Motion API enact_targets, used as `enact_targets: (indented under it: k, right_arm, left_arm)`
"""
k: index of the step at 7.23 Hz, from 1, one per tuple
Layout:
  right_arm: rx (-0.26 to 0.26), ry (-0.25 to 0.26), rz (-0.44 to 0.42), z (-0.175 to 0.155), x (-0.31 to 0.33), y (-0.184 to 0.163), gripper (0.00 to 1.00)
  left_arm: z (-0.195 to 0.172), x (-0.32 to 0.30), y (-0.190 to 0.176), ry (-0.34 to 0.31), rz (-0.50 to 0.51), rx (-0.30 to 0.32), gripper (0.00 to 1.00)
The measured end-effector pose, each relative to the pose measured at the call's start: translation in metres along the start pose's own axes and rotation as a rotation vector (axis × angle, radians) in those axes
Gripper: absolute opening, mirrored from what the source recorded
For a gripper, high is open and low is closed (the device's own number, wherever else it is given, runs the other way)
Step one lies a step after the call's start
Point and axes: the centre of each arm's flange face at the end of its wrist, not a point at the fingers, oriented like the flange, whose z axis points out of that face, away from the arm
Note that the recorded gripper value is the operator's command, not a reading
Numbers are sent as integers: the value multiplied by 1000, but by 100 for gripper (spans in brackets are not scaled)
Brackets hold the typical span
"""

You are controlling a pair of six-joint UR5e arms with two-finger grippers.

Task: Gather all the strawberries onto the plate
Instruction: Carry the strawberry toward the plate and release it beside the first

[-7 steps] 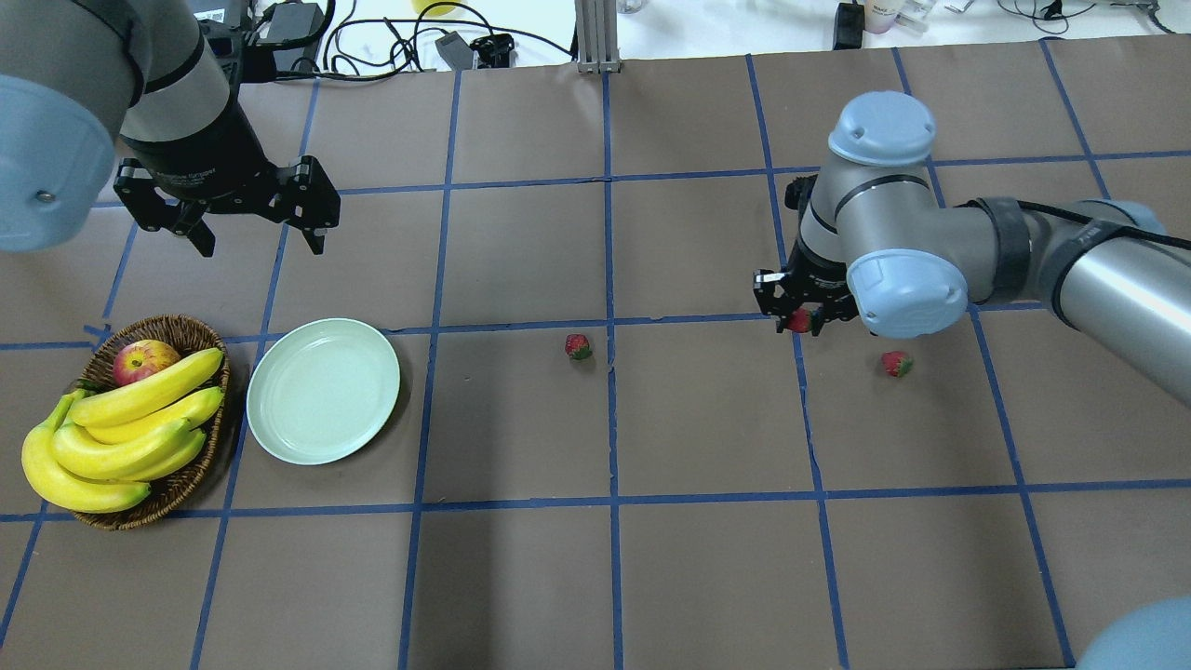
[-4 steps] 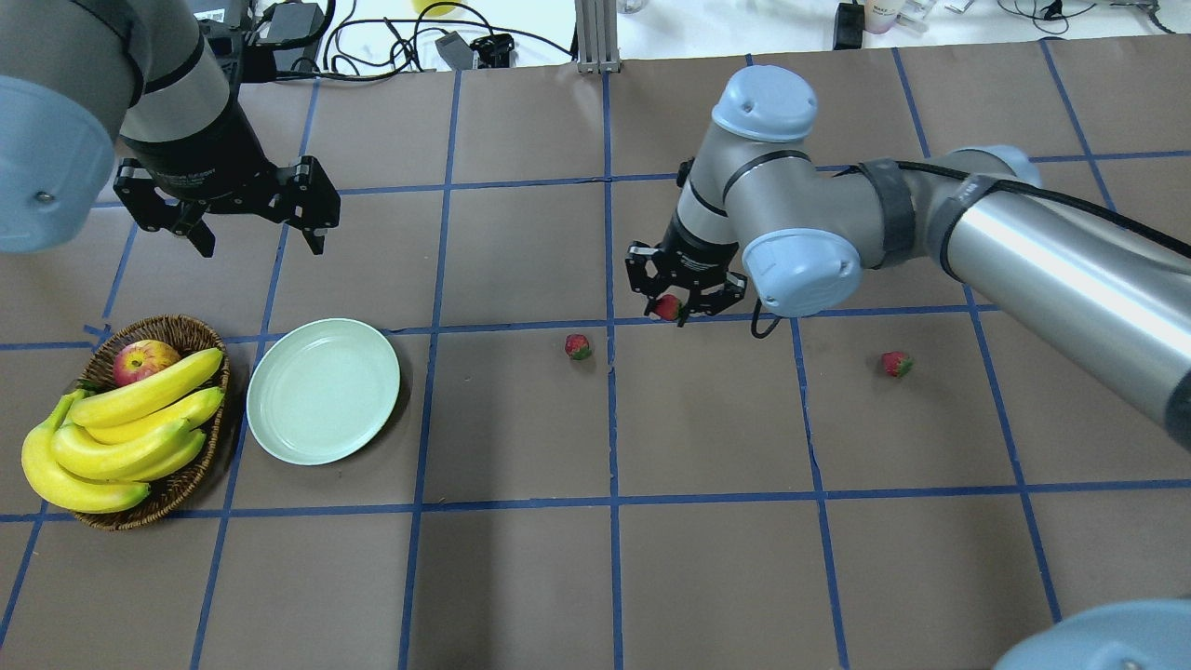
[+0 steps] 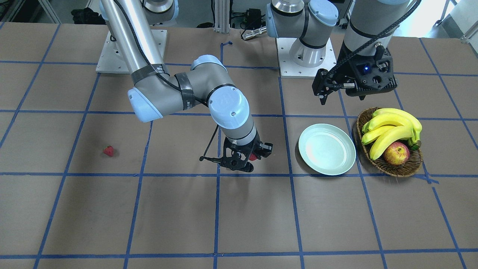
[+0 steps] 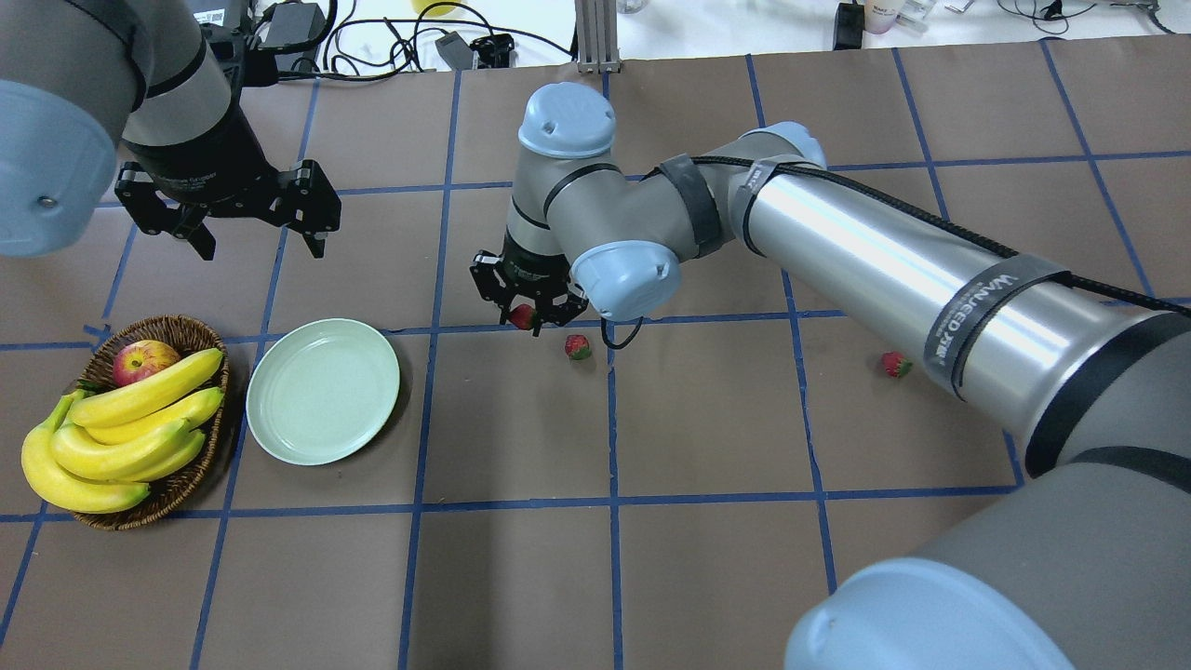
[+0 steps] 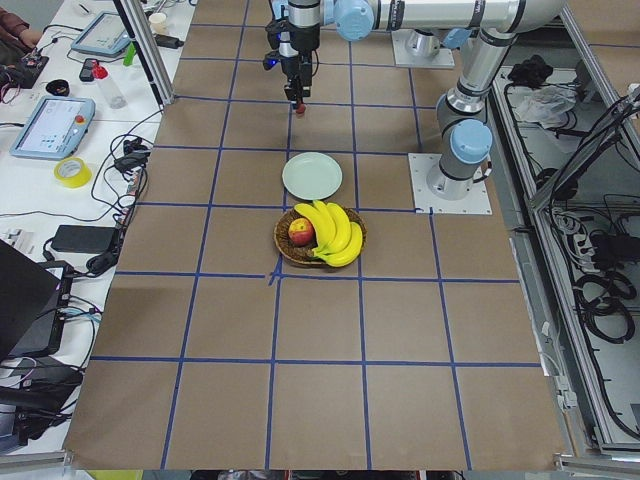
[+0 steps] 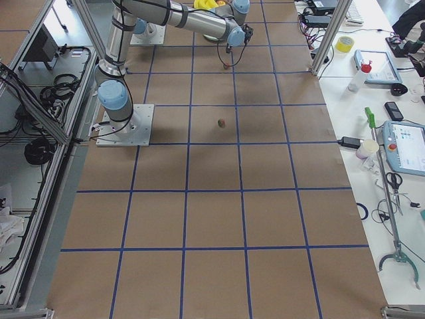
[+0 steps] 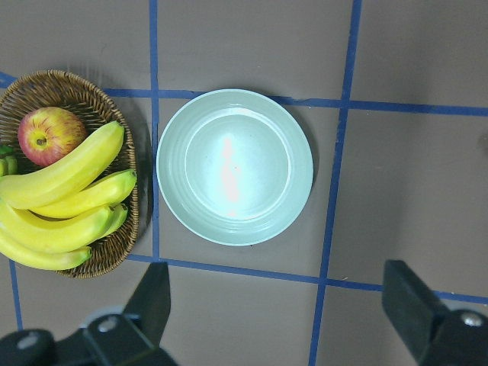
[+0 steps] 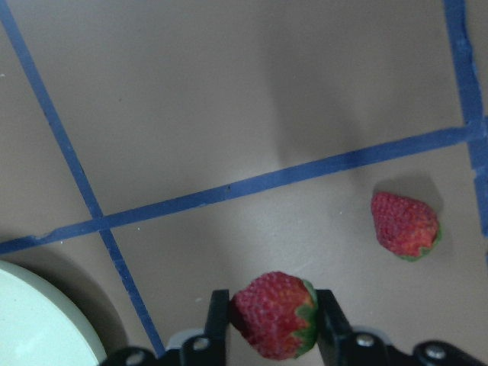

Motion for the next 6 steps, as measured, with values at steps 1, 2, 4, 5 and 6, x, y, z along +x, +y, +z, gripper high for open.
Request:
enact_targets:
  k: [1,2,4,5,6]
  right_arm:
    - [-5,33,1,18,-2,3,62]
    - [0,77,-1,33,2,5,69]
    - [8,122,-8,45,6,12,79]
    - [26,130,-16,38,6,13,79]
    - [56,145,-38,18,6,14,79]
  left_arm:
    - [1,0,0,0,0,-1,100]
    - [1,0,1,0,-1,-1,100]
    - [1,0,1,1,0,-1,100]
    - [1,0,1,0,1,-2,100]
    - [1,0,1,1,1,-2,100]
